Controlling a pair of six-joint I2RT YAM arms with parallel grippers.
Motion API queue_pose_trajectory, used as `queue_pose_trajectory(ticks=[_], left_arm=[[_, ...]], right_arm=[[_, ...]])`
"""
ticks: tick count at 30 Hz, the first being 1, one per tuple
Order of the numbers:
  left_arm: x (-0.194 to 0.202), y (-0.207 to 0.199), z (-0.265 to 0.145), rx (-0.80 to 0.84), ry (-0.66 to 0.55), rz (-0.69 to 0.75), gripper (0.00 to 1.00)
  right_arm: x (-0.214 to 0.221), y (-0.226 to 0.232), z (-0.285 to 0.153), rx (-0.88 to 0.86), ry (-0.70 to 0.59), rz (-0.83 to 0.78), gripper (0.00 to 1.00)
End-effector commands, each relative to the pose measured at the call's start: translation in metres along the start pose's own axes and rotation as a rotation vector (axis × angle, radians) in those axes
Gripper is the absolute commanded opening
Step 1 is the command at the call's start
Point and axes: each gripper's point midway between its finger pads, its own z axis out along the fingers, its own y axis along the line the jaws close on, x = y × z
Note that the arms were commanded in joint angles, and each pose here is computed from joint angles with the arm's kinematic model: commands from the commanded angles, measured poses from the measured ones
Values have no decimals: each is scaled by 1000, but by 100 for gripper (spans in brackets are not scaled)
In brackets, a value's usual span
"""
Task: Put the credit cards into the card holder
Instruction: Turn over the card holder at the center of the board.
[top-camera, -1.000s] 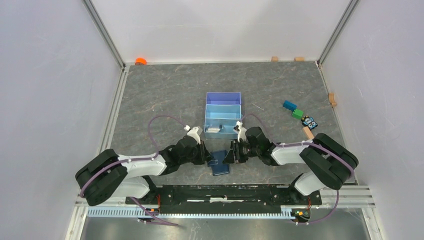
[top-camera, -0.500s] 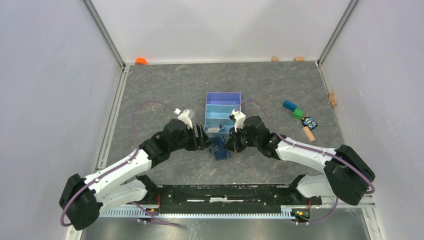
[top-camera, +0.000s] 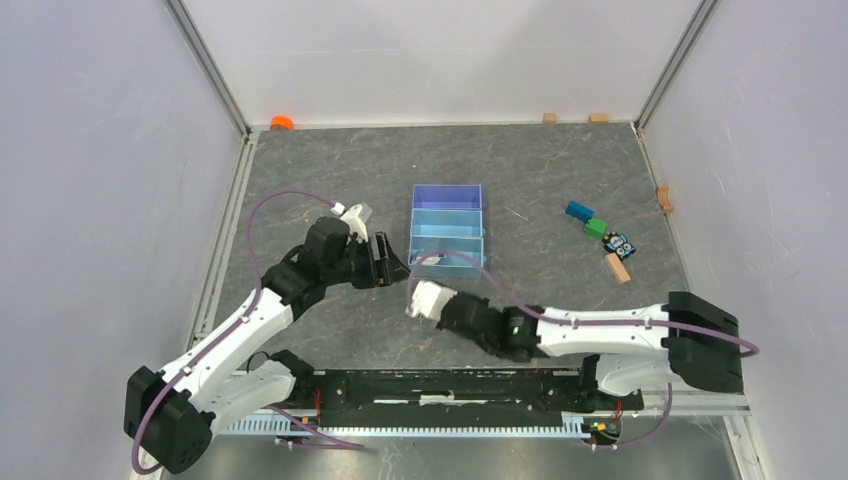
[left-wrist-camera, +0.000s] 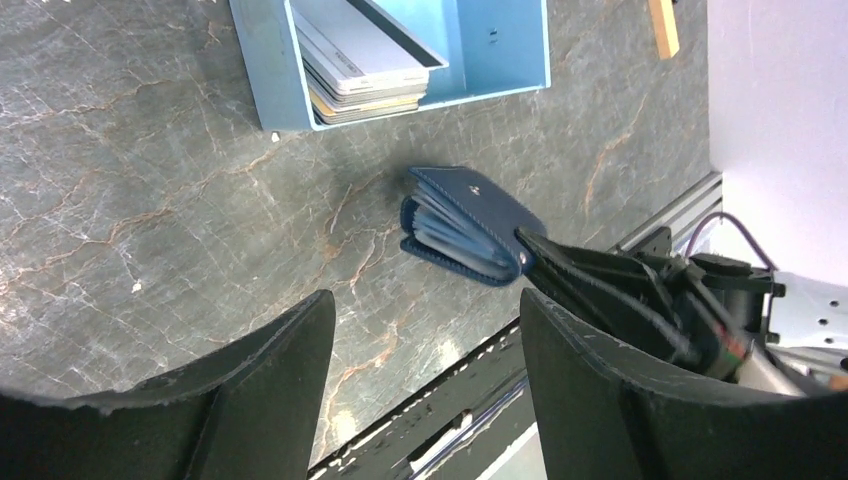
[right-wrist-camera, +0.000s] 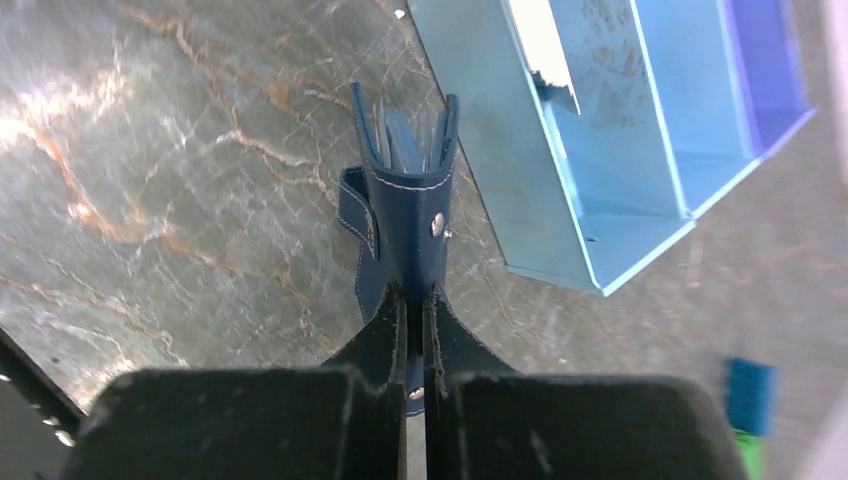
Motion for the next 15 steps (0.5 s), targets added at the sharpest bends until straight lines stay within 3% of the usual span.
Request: queue_pose_trajectory(ticks=[1,3,4,7,9,11,15], left_arm=[[14,3,1,41,58,90,74],[20,5,2,48,77,105,74],[24,6,2,54,89,111,74],[33,7,4,75,109,104,74],[42,6,7,96,122,90,74],[51,5,10,108,135,80,73],[66,4,16,105,151,87,73]], right_arm=[[-1,-14,-19,305,20,-311,0],[0,0,-21,323,29,-397,0],[1,9,-22,310,40,-424,6],[7,31,-22,255,69,-450,43],[6,44,-27,200,66,-410,62],[1,52,-34,145,55,-345,70],[-5,63,-52,44,32,-129,73]])
